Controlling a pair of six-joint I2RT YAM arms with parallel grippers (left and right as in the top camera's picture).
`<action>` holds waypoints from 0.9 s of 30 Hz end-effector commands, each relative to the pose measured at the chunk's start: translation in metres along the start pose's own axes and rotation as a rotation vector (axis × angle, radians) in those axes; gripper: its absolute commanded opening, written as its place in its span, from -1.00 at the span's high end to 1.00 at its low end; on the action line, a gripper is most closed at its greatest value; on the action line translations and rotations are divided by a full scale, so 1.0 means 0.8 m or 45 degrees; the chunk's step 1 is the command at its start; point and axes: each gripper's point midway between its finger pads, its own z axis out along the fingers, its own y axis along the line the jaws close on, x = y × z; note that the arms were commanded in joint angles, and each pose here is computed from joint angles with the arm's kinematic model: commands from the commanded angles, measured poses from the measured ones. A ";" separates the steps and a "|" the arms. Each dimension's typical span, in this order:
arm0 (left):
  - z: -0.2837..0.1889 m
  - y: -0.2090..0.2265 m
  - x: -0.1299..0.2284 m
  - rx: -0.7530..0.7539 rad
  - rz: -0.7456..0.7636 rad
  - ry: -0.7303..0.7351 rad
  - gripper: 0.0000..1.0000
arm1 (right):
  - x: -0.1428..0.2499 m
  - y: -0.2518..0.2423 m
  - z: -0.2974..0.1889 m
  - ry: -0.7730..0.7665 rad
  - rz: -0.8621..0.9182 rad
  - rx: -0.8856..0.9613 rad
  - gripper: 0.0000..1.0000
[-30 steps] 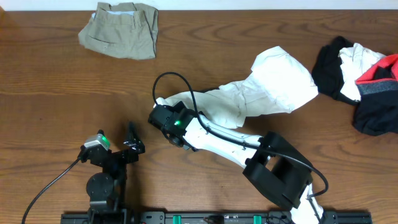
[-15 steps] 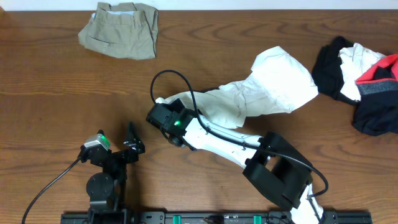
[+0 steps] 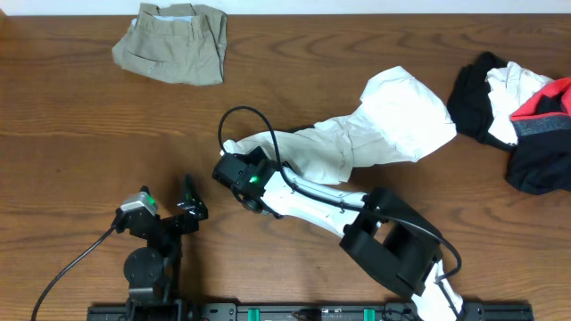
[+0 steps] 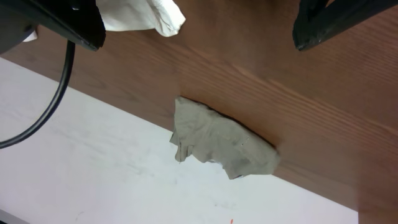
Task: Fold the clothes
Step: 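Drag the white shirt left toward the left gripper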
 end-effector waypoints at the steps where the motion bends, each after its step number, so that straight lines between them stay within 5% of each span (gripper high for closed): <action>1: 0.002 0.014 0.018 -0.052 0.027 0.040 -0.96 | -0.002 -0.013 0.003 -0.030 0.004 0.105 0.02; 13: 0.002 0.014 0.018 -0.052 0.027 0.040 -0.96 | -0.022 -0.012 -0.004 -0.095 0.036 0.101 0.97; 27: 0.002 0.014 0.018 -0.052 0.027 0.040 -0.96 | -0.103 -0.082 -0.097 -0.335 0.197 0.333 0.97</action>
